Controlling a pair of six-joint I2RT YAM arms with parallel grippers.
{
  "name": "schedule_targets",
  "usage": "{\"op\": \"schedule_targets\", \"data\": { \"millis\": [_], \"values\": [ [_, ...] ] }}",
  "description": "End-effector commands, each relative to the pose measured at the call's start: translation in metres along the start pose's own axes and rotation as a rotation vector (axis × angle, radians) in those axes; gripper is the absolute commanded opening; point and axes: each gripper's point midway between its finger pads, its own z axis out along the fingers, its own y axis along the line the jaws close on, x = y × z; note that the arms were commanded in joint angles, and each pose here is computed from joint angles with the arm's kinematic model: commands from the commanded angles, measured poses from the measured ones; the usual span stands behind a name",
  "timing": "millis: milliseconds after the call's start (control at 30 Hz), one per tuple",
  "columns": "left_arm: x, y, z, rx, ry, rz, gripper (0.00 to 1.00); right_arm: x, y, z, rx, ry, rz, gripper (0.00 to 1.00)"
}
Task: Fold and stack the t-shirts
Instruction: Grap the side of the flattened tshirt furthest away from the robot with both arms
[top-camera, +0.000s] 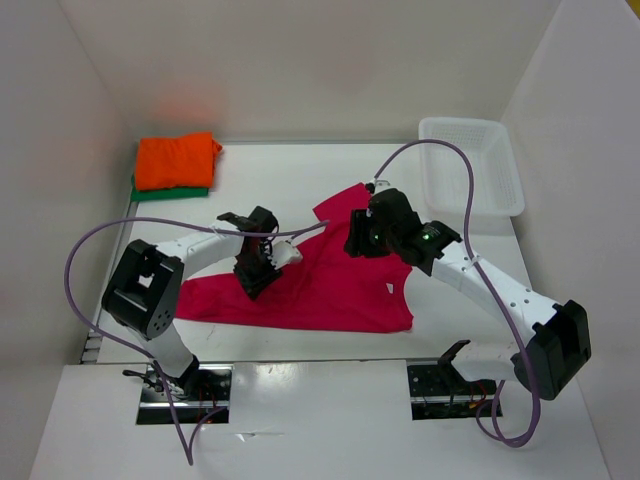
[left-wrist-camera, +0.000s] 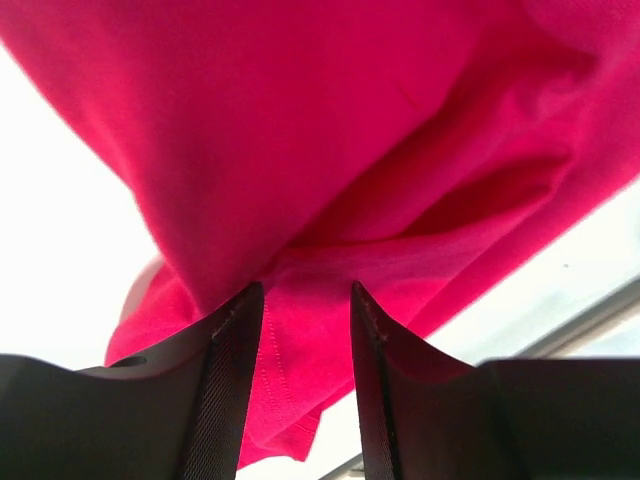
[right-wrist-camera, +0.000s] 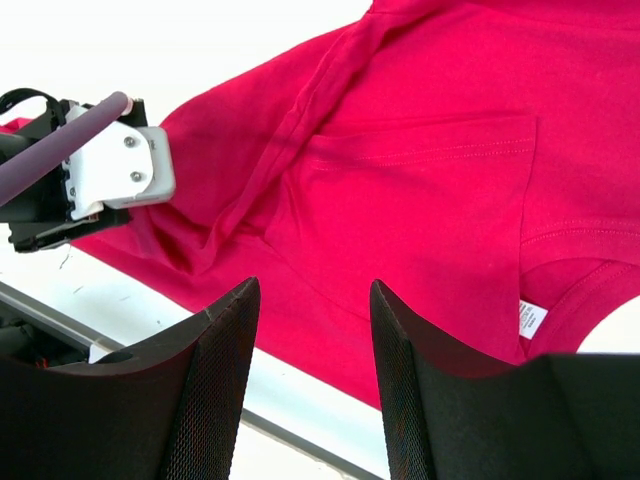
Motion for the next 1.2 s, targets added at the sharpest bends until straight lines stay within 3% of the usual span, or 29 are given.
{"op": "schedule_targets", "data": {
  "millis": [0,267,400,733,1100,1167],
  "values": [
    [-0.012,0.017,-0.001,-0.064,-0.030,-0.010,0.48,-0.003,-0.002,-0.005,0.005,-0.022,0.016,0.54],
    [-0.004,0.039,0.003,-0.141,-0.008,-0.050,0.50,-0.001,-0.004,-0.005,0.010,-0.014,0.016,0.54],
    [-0.020,0.049,-0.012,-0.178,-0.070,-0.052,0.53,0.001,-0.005,-0.006,0.010,-0.014,0.016,0.54],
    [-0.027,0.055,-0.009,-0.192,-0.074,-0.070,0.57,0.001,-0.005,-0.006,0.010,-0.014,0.016,0.54],
    [-0.023,0.056,0.003,-0.160,-0.041,-0.083,0.57,0.001,-0.005,-0.006,0.010,-0.014,0.016,0.54],
    [-0.023,0.052,0.004,-0.136,-0.040,-0.083,0.53,0.001,-0.005,-0.006,0.010,-0.014,0.016,0.54]
  ]
}}
